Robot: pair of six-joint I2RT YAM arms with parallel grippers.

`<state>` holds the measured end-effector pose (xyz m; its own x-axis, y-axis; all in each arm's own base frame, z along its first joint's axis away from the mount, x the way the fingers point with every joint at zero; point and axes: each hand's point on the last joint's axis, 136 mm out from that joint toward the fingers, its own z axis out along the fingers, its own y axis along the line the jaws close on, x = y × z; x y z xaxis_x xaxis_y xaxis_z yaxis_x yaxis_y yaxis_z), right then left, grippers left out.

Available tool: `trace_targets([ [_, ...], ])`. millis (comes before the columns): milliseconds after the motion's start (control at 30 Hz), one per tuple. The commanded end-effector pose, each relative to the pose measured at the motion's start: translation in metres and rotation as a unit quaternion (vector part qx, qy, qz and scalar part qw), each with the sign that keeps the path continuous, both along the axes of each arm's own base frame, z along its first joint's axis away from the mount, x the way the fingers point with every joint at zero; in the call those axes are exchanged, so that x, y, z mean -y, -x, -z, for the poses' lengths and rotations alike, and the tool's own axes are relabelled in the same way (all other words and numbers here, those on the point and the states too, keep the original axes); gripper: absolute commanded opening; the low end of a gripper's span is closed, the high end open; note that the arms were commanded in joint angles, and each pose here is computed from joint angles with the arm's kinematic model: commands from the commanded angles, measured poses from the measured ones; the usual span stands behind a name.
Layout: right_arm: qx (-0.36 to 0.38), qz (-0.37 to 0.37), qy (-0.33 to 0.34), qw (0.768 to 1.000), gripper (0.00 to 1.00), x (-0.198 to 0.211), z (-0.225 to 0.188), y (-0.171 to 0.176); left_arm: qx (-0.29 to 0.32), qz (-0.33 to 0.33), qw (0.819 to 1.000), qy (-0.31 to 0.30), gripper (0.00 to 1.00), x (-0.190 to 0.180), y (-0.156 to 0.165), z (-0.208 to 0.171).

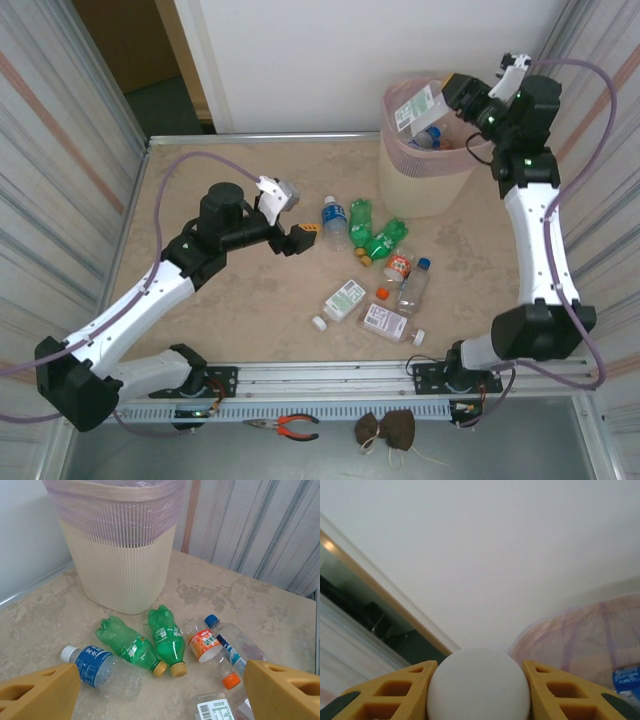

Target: Put the plastic bottles in the bin

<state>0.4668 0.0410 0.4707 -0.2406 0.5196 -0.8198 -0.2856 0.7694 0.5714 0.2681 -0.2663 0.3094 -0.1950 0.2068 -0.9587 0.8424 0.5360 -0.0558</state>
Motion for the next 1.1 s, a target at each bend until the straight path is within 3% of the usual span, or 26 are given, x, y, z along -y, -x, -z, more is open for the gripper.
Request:
trace_targets([
  [0, 0.006, 0.002, 0.023, 1.0, 0.27, 0.013, 0.004, -0.022, 0.003, -0.014, 1.0, 0.022, 0.86, -0.006, -0.001, -0.01],
  [367, -0.019, 0.027, 0.118, 0.993, 0.27, 0.038, 0.053, -0.087, -0.008, -0.018, 1.0, 0.011, 0.86, -0.008, -0.002, -0.001],
  [733, -0.107, -0.124, 0.077, 0.983, 0.32, 0.008, 0.127, -0.094, -0.022, -0.01, 1.0, 0.0, 0.85, -0.003, -0.007, 0.009],
  [967, -0.152, -0.099, 0.082, 0.98, 0.37, 0.017, 0.165, -0.107, -0.027, -0.003, 1.0, 0.0, 0.85, 0.001, -0.008, 0.011],
  [1067, -0.161, -0.076, 0.089, 0.98, 0.45, 0.026, 0.169, -0.109, -0.03, -0.003, 1.0, -0.001, 0.84, 0.001, -0.008, 0.012],
])
